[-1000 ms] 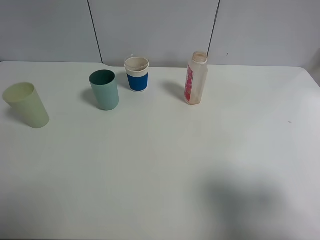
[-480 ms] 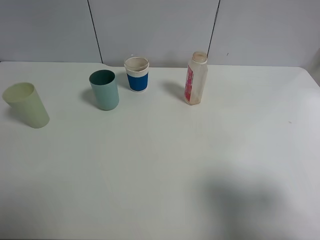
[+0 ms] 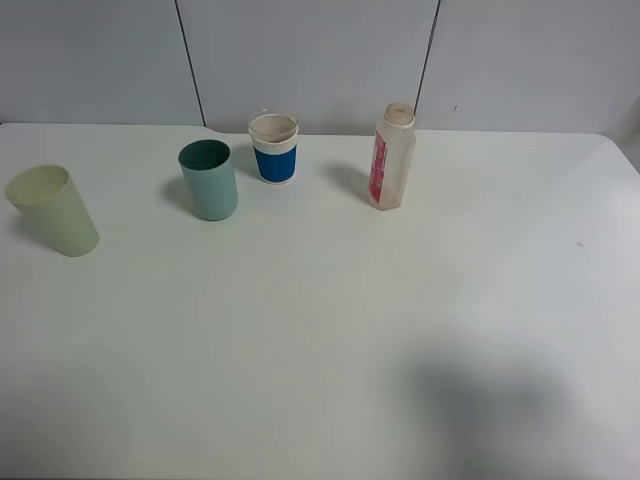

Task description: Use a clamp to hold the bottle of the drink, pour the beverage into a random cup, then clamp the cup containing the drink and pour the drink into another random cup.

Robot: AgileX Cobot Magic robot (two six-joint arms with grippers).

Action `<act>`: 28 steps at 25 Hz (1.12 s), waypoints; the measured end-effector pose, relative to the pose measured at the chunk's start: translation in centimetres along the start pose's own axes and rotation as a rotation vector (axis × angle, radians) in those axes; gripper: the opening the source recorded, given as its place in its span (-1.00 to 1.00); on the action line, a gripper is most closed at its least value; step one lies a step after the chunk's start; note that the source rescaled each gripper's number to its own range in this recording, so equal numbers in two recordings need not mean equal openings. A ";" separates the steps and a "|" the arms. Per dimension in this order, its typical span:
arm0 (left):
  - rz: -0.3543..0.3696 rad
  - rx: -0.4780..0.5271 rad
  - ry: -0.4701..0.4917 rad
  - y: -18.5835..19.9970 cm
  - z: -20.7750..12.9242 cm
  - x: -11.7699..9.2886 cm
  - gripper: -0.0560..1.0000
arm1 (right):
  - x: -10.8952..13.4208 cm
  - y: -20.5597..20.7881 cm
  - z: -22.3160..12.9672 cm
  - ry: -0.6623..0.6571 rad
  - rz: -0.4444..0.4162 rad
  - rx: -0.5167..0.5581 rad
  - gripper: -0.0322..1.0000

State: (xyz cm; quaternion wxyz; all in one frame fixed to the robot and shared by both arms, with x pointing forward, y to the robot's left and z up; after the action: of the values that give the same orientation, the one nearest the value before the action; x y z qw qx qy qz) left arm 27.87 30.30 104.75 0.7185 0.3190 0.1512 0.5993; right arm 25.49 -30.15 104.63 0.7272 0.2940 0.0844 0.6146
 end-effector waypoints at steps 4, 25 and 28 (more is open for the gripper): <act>0.000 -0.002 0.000 0.0 0.0 0.0 0.99 | 0.0 0.0 0.0 0.000 0.000 0.000 1.00; 0.143 0.014 0.122 0.4 -0.3 0.6 0.99 | 0.0 0.0 0.0 0.000 0.000 0.000 1.00; 0.175 -0.029 0.142 1.0 -0.7 0.6 0.99 | 0.0 0.0 0.0 0.000 0.000 0.000 1.00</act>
State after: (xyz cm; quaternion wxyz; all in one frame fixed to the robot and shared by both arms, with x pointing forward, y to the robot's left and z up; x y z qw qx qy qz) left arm 26.80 31.16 104.99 0.6556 0.2774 0.1647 0.6827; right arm 25.49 -30.15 104.63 0.7272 0.2940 0.0844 0.6146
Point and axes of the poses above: a point on each arm's last joint axis where the gripper is mounted, y pointing back along that axis away from the gripper, x along the wrist's bending axis when the last joint is at zero, z = x × y, the point moved 1 cm from there along -y, pointing out along that axis toward the gripper, and after that the axes turned 15 degrees about -y, right-handed, at the moved point
